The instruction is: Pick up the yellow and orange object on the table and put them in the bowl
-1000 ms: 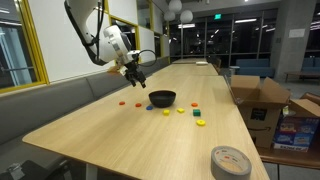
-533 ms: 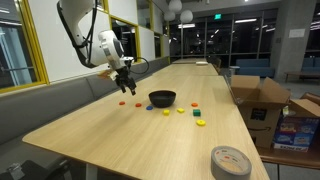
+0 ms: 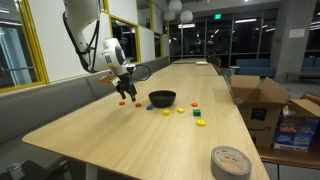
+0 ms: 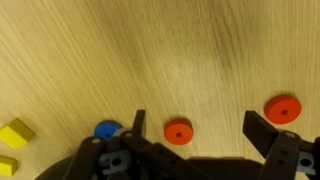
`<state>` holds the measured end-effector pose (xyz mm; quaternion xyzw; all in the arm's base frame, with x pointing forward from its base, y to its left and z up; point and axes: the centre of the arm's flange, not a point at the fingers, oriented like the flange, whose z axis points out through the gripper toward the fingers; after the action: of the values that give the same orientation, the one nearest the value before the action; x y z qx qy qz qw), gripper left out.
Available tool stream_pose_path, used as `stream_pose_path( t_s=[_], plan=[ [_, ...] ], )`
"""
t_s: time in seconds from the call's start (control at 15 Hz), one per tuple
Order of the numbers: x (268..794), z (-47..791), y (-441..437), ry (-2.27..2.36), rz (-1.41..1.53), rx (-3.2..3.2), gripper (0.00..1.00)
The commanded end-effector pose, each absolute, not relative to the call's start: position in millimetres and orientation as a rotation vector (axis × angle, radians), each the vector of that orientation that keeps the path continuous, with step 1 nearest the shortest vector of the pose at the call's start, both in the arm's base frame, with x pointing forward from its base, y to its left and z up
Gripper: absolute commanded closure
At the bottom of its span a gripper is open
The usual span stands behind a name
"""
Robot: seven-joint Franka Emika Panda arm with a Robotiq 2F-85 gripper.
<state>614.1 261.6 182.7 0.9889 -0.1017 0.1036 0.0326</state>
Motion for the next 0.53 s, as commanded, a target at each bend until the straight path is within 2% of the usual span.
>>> stream_pose_path(
  t_s=[0.0,0.47],
  plan=[
    [643.2,173.9,266.9,-0.295,0.283,3.049,0.00],
    [673.1,149.1,266.0,-0.274,0.250,3.024,0.00]
  ],
)
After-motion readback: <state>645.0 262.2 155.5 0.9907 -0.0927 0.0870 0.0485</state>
